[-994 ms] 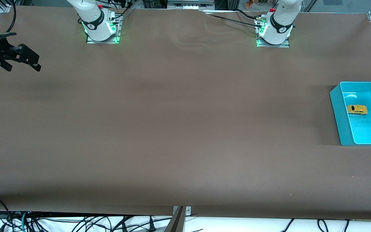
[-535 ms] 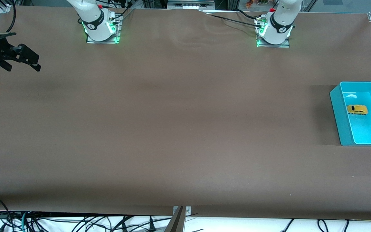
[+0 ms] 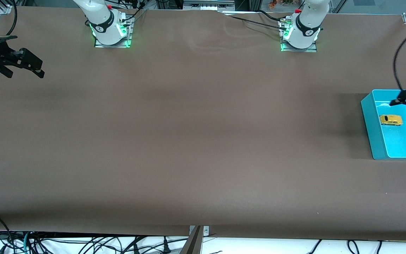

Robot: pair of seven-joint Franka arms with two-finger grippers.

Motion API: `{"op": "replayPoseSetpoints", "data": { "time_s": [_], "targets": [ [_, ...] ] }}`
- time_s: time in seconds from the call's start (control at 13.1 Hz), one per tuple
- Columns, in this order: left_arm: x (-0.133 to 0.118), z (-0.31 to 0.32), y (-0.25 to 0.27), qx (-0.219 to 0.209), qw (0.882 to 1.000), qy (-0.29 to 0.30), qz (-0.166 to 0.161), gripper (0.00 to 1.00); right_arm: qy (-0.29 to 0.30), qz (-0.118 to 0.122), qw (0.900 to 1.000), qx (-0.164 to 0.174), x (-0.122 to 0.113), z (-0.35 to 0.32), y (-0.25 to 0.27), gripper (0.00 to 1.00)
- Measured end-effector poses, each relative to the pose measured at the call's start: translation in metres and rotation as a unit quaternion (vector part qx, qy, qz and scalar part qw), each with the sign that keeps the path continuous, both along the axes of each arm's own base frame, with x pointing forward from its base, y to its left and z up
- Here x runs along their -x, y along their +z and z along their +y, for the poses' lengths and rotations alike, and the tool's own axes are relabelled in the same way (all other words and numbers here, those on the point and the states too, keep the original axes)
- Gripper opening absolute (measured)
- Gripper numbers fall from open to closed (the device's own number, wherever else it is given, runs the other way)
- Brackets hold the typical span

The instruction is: Wind and store yellow beetle car

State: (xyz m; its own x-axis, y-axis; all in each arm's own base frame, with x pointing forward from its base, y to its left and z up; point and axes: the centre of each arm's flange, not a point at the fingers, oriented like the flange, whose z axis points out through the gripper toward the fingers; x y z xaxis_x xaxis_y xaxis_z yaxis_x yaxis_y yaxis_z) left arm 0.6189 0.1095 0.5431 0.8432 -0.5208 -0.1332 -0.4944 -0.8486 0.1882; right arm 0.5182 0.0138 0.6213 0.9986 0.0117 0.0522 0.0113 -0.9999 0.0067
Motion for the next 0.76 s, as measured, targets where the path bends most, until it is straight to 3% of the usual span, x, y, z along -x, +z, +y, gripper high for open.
{"op": "replayPoseSetpoints", "data": {
  "time_s": [0.31,0.46,0.54,0.69,0.76],
  "targets": [
    [0.026,-0.097,0.046,-0.075,0.994,0.079,-0.011,1.0,0.0,0.02,1.0,0.0,0.004,0.0,-0.003,1.0],
    [0.039,-0.105,0.045,-0.075,0.991,0.111,-0.005,1.0,-0.001,0.031,1.0,0.0,0.007,-0.001,-0.005,1.0],
    [0.043,-0.1,0.041,-0.064,0.989,0.128,-0.019,1.0,-0.001,0.031,1.0,0.0,0.007,-0.001,-0.004,1.0],
    [0.055,-0.086,0.036,-0.053,0.983,0.155,-0.083,1.0,-0.001,0.028,1.0,0.0,0.007,-0.001,0.0,1.0],
    [0.067,-0.086,0.035,-0.055,0.98,0.168,-0.095,1.0,-0.001,0.026,1.0,0.0,0.007,-0.001,0.001,1.0]
  ]
}}
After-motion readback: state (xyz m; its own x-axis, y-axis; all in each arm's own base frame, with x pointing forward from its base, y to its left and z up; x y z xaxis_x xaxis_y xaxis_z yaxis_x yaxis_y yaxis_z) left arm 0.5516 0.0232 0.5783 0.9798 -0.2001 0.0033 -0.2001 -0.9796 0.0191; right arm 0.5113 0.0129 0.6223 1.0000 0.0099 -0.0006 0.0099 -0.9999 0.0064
